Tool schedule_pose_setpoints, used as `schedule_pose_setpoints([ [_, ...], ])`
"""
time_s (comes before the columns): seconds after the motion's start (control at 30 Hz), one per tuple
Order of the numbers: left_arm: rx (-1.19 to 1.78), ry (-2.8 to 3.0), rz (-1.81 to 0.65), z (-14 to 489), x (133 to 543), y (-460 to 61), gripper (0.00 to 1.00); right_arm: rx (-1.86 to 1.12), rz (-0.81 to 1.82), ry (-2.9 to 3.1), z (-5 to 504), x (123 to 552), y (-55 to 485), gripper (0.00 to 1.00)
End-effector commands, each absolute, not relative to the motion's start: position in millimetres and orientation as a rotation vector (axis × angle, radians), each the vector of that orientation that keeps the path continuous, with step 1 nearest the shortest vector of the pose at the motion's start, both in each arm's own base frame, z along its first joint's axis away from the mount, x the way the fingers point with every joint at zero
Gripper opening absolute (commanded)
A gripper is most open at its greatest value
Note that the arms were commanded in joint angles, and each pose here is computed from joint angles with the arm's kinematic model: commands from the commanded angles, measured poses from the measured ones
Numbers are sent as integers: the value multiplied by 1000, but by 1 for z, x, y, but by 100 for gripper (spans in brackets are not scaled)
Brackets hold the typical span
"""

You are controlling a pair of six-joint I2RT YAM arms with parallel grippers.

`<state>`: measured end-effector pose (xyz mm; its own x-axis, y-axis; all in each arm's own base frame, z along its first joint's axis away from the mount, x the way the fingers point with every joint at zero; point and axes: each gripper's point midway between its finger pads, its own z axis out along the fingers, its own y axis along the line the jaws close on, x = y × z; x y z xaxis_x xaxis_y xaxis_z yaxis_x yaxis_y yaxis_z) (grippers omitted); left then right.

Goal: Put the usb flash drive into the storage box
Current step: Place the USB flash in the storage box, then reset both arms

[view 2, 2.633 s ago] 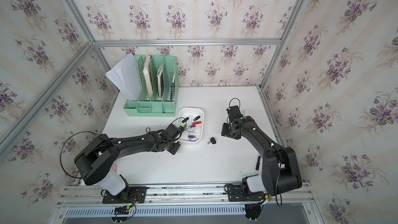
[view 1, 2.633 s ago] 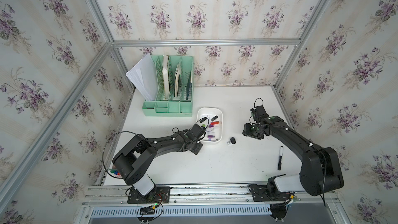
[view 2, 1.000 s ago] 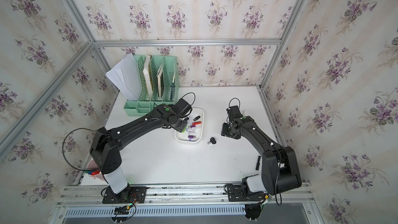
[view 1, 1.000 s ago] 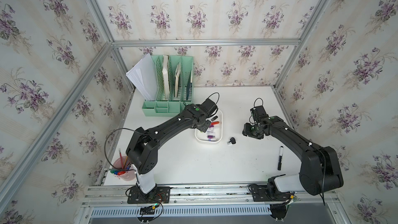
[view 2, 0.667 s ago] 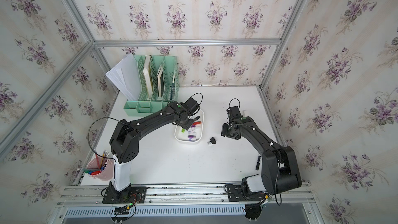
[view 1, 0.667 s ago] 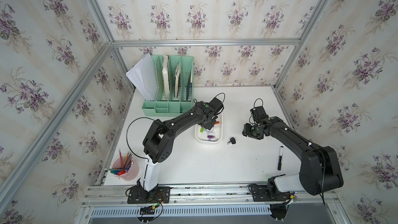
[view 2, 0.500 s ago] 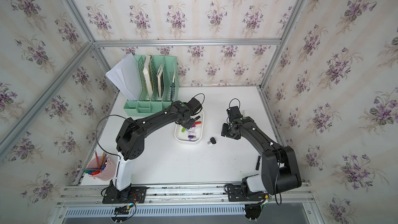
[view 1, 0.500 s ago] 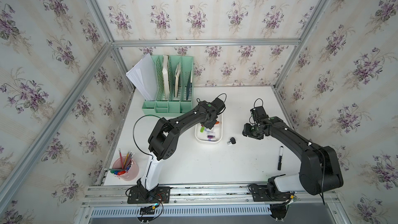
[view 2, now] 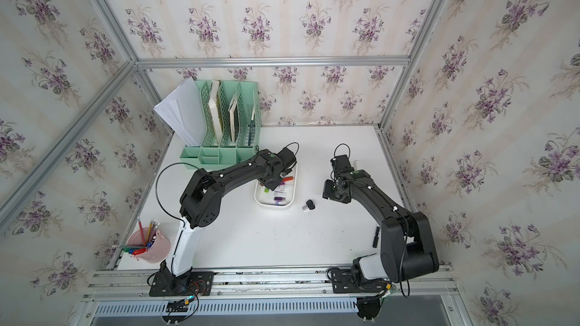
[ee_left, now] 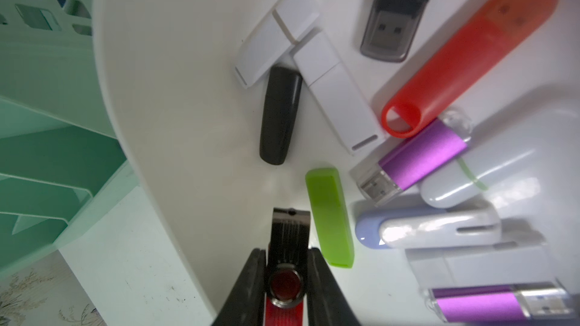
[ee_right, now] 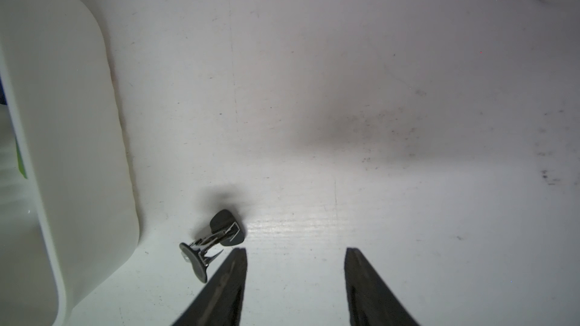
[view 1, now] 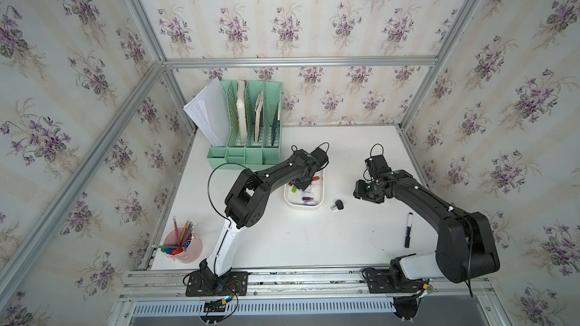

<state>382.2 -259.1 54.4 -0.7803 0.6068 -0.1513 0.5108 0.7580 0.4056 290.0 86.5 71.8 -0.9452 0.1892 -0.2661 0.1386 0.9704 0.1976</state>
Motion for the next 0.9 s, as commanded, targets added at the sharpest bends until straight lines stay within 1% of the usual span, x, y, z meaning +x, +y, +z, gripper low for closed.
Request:
schedule_pose_setpoints([
  [0.0, 859, 2686, 563, 48, 382, -251, 27, 231, 258, 2830, 72, 291, 87, 55],
  [0.27, 867, 2699, 594, 38, 383, -249, 28, 225, 250, 2835, 71, 288, 85, 56],
  [0.37, 863, 2700, 599, 39, 383, -248, 31, 225, 245, 2834, 71, 288, 84, 56],
  [0.47, 861, 2698, 603, 40, 383, -247, 36, 226, 250, 2832, 72, 288, 84, 56],
  [0.53, 856, 2696, 601, 43, 383, -247, 37, 227, 253, 2829, 73, 288, 85, 56],
  [0.63, 829, 2689, 562, 56, 382, -250, 41, 229, 251, 2826, 74, 288, 84, 56],
  [0.73, 744, 2669, 453, 87, 380, -254, 53, 228, 243, 2821, 76, 288, 83, 56],
  [0.77, 705, 2655, 410, 101, 380, -253, 59, 225, 244, 2812, 78, 289, 83, 56],
  [0.83, 616, 2607, 280, 134, 379, -251, 80, 213, 251, 2786, 85, 291, 83, 57],
  [0.87, 567, 2587, 242, 148, 378, -246, 87, 205, 253, 2771, 89, 293, 83, 57],
])
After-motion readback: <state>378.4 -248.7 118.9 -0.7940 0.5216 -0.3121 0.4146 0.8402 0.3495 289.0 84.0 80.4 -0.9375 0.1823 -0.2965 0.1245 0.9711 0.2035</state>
